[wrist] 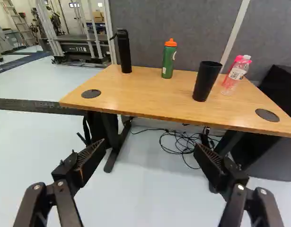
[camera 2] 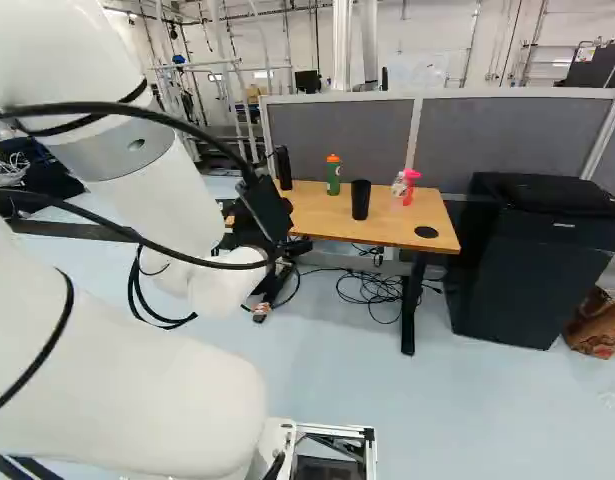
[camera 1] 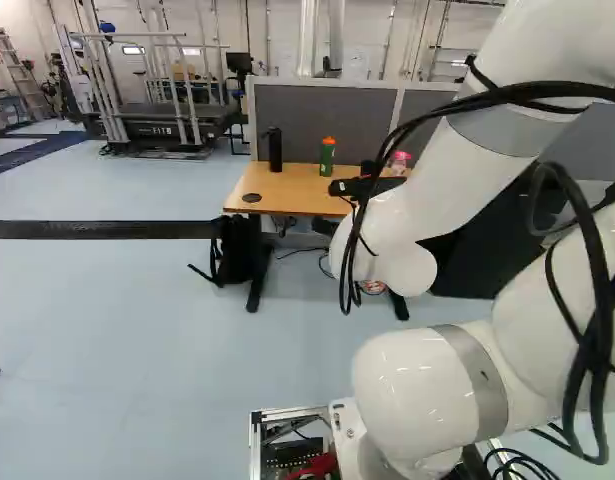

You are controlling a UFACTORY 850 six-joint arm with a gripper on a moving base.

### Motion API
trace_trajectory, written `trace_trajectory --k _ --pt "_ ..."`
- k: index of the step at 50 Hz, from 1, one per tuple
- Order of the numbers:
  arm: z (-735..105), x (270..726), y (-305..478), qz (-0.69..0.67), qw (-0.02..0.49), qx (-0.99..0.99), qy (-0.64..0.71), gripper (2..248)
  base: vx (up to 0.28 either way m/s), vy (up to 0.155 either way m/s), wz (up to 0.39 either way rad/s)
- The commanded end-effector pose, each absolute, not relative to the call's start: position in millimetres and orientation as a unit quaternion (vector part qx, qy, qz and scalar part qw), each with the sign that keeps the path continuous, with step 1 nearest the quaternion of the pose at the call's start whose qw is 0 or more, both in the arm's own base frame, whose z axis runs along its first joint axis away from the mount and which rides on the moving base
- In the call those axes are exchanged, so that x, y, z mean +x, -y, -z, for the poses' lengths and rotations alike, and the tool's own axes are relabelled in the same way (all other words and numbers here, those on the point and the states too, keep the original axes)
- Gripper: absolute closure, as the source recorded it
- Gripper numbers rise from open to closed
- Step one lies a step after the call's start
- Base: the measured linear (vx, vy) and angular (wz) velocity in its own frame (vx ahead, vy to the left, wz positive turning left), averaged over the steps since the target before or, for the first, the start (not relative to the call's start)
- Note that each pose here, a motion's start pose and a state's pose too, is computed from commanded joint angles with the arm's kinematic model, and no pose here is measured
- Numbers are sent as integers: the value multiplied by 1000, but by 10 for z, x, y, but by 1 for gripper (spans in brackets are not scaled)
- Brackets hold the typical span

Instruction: Pick up the green bottle from the table

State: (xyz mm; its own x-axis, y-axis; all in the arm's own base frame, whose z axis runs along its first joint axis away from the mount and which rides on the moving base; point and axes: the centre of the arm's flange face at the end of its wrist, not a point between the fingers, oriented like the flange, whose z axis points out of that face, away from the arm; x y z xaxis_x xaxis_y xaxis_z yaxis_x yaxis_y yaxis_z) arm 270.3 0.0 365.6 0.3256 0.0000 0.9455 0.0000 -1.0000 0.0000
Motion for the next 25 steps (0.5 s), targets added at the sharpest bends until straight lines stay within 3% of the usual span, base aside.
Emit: trace_trajectory --k 25 --pt "-3656 2703 0 -581 0 814 0 3 265 111 -37"
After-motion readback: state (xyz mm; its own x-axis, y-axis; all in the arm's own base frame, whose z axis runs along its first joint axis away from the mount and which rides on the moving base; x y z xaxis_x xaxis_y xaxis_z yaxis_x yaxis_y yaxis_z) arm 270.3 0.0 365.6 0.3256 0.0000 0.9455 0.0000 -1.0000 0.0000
